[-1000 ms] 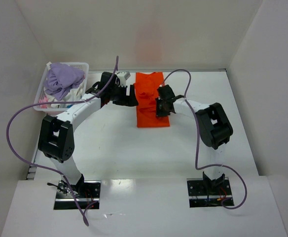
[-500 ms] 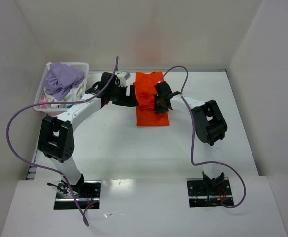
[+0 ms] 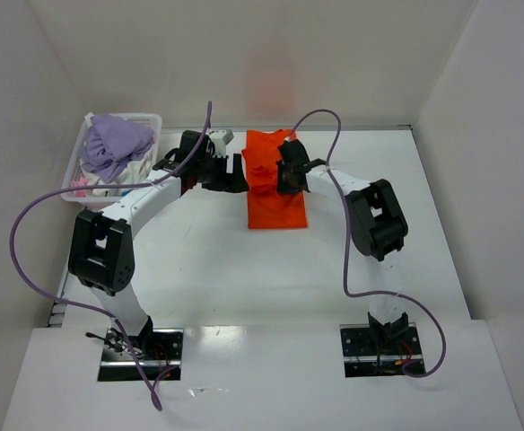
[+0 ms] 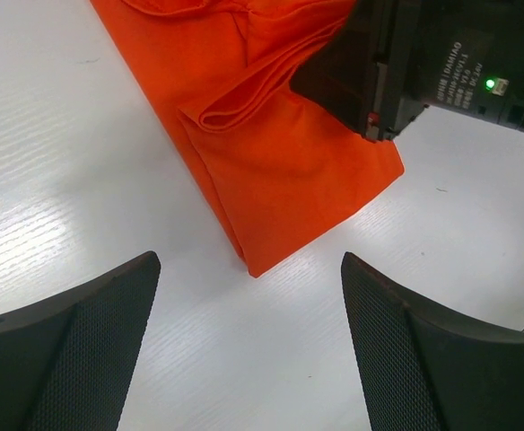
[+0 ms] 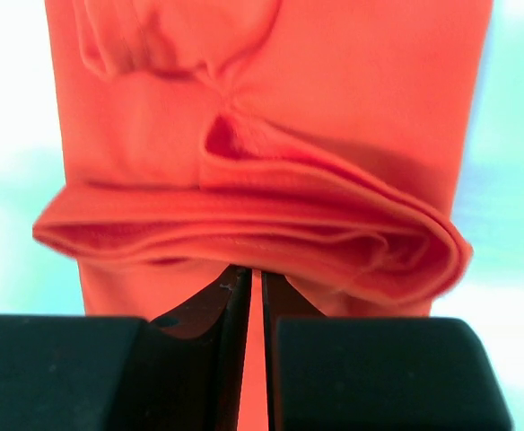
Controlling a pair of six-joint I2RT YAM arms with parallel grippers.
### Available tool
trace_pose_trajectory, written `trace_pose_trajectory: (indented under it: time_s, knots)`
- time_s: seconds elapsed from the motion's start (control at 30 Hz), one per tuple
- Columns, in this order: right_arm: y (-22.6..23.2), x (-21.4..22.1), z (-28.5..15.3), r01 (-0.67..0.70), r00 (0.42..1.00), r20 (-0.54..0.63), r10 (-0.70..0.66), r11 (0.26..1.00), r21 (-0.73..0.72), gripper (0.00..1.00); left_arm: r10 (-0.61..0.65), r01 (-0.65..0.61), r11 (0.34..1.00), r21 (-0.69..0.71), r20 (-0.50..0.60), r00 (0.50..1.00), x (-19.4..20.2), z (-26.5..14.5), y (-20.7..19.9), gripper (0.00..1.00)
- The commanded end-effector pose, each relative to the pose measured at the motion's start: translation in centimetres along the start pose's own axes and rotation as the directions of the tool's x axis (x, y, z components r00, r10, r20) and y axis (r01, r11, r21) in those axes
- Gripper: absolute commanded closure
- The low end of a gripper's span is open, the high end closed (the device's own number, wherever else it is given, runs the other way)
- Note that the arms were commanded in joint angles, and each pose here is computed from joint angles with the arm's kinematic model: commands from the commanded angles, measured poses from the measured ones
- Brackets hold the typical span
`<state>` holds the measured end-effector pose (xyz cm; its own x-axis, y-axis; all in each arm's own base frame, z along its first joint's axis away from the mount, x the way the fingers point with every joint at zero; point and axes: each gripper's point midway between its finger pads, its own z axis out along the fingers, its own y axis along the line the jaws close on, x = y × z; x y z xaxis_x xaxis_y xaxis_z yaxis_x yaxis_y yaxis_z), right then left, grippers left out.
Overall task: Fold and stack the t-shirts
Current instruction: Fold the folded rectangular tshirt in 1/3 of the way
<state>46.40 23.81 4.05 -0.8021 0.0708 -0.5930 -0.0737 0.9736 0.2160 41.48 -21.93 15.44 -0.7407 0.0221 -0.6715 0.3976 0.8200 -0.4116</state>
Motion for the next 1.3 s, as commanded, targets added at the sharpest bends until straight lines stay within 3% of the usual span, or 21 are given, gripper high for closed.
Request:
trace_pose_trajectory:
  time_s: [0.0, 0.23, 0.5, 0.9, 1.03, 1.13, 1.23, 1.27]
  knots:
    - [0.7, -1.5, 1.1, 0.012, 0.999, 0.038, -0.012, 1.000, 0.005, 0.86, 0.047, -0.049, 0.998, 0.028, 0.043, 0.998, -1.0, -0.9, -0.7, 0.10]
    - [0.6, -1.7, 2.5, 0.021, 0.999, 0.040, -0.022, 0.999, 0.024, 0.86, 0.048, -0.048, 0.999, 0.019, 0.038, 0.998, -0.9, -0.7, -0.1, 0.10]
    - [-0.4, -5.7, 2.1, -0.008, 0.992, 0.126, 0.006, 1.000, 0.016, 0.84, 0.041, -0.041, 0.999, 0.016, 0.022, 0.999, -0.3, -0.4, 0.2, 0.09]
    - [0.4, -5.3, 5.5, 0.008, 0.996, 0.084, -0.007, 1.000, -0.009, 0.84, 0.083, -0.084, 0.994, 0.070, 0.022, 0.996, 0.3, -0.3, -0.4, 0.09]
    - [-0.3, -6.4, 4.2, 0.007, 0.995, 0.104, -0.009, 1.000, 0.014, 0.84, 0.086, -0.088, 0.994, 0.071, 0.031, 0.996, 0.0, -0.4, -0.5, 0.08]
    - [0.0, -9.4, 0.5, -0.006, 0.981, 0.192, 0.009, 1.000, -0.015, 0.78, 0.096, -0.098, 0.991, 0.096, 0.028, 0.995, -0.3, -0.4, -0.9, 0.06]
    - [0.3, -12.1, -4.9, -0.028, 0.961, 0.273, 0.047, 0.997, -0.074, 0.64, 0.096, -0.098, 0.986, 0.138, 0.020, 0.995, -0.4, -0.3, -1.7, 0.04]
    - [-0.1, -12.3, -5.9, -0.042, 0.955, 0.288, 0.067, 0.995, -0.090, 0.53, 0.082, -0.081, 0.985, 0.150, 0.002, 0.997, 0.1, 0.1, -1.6, 0.04]
